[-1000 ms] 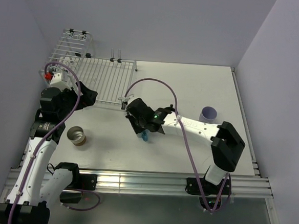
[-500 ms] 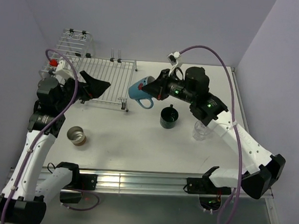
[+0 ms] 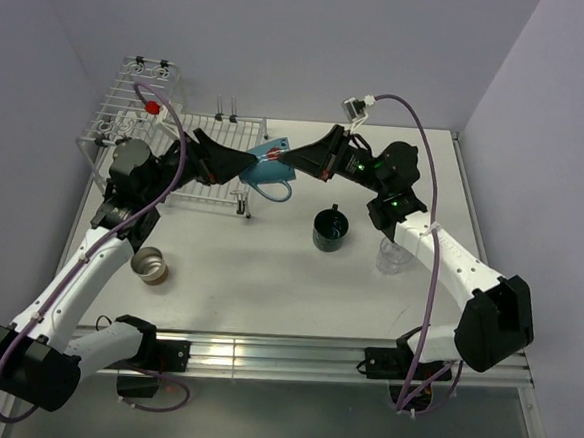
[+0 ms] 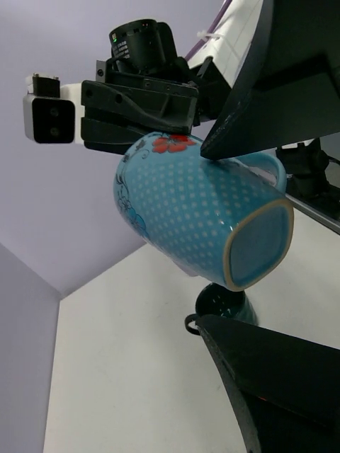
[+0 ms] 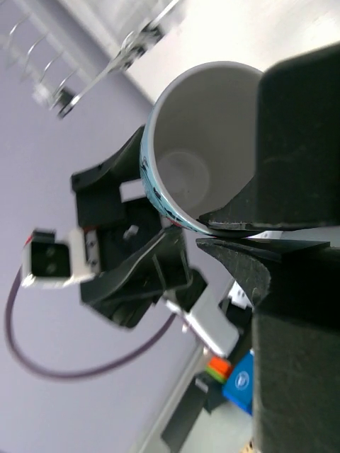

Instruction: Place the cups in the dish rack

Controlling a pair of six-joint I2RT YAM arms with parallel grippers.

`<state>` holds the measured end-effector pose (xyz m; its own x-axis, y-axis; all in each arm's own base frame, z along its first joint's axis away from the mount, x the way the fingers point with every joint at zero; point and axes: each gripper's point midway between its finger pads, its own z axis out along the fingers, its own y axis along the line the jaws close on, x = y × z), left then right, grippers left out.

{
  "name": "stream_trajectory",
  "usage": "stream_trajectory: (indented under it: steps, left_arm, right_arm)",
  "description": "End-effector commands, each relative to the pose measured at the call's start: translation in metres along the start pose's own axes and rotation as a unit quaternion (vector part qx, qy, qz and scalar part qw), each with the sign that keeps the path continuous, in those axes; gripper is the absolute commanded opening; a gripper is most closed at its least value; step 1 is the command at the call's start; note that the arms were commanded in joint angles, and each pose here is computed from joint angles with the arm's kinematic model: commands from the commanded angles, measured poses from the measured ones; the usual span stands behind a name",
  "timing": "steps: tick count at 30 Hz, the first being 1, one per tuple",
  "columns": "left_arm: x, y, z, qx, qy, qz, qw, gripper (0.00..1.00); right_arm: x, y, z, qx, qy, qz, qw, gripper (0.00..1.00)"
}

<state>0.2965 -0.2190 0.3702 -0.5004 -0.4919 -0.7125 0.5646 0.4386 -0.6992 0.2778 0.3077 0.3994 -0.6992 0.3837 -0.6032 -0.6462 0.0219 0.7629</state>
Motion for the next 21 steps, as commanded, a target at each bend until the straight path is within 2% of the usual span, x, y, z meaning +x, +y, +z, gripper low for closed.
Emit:
stream_trajectory:
  steps: [1, 14, 19, 21]
  left_arm:
    - [-0.014, -0.029, 0.002, 0.055, -0.023, 0.022, 0.998, 0.99]
    - [-0.006, -0.05, 0.008, 0.103, -0.007, 0.006, 0.995, 0.99]
    - [-0.005, -0.052, 0.009, 0.101, -0.011, 0.004, 0.995, 0.99]
    - [-0.005, -0.052, 0.009, 0.101, -0.011, 0.001, 0.995, 0.96]
  right_arm:
    - [-0.025, 0.068, -0.008, -0.119, -0.042, -0.043, 0.991, 0.0]
    - [-0.034, 0.066, -0.007, -0.177, -0.058, 0.014, 0.982, 0.0]
    - [-0.032, 0.064, -0.008, -0.179, -0.058, 0.011, 0.982, 0.0]
    - [-0.031, 0.063, -0.008, -0.176, -0.059, 0.009, 0.982, 0.0]
